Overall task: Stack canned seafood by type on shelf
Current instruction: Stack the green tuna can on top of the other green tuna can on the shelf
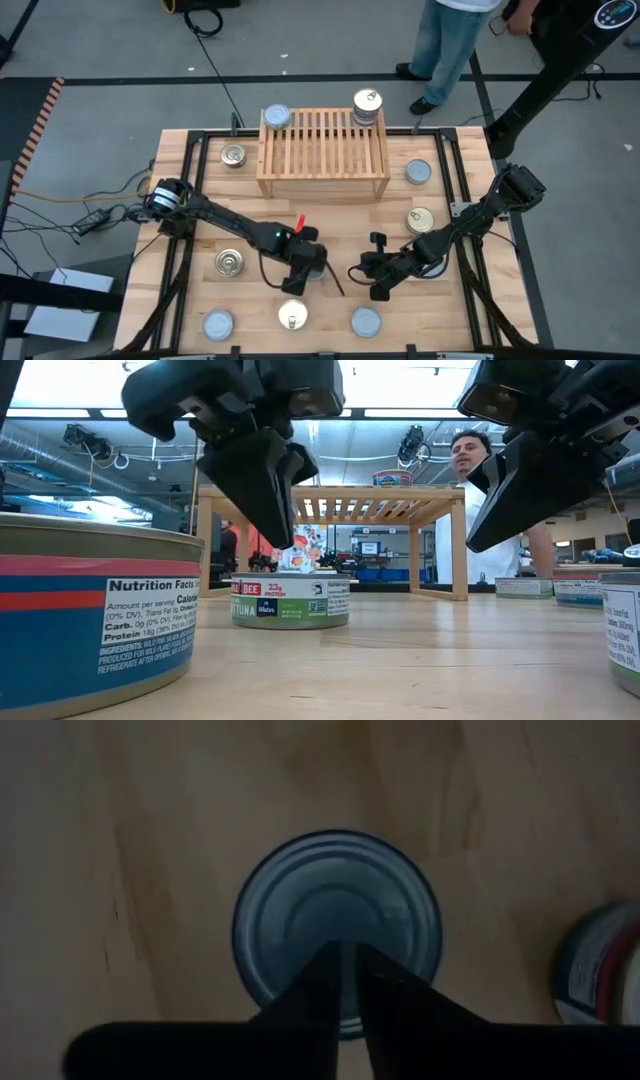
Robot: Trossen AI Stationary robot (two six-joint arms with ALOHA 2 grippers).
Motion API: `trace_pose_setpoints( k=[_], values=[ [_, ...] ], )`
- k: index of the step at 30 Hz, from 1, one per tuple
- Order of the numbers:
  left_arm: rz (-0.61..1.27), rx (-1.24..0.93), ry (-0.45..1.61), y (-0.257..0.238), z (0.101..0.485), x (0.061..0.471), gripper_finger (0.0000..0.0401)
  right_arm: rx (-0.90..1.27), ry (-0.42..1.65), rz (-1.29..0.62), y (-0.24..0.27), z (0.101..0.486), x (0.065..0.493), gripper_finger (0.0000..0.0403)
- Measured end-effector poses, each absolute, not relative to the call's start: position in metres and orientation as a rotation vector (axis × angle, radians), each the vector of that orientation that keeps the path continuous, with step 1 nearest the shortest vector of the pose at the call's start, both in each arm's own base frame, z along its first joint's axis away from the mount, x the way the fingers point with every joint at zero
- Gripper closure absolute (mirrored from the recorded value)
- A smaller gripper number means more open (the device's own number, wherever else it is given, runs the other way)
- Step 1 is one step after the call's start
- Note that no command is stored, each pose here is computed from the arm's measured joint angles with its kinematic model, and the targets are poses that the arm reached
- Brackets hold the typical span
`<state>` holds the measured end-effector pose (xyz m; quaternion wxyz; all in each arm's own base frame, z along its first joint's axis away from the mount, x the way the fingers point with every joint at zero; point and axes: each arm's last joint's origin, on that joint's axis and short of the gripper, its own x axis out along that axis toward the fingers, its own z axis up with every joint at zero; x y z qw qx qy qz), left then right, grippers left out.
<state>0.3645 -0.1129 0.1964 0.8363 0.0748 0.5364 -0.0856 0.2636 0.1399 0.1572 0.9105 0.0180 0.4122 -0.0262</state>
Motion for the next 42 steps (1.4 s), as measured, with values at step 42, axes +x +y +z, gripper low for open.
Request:
trace_pose_setpoints(
  k=[42],
  values=[
    [0.123,-0.350,0.907,-0.081,0.174,0.321,0.0288,0.041,0.833,-0.047,0.141,0.158,0.265,0.0393]
  ],
)
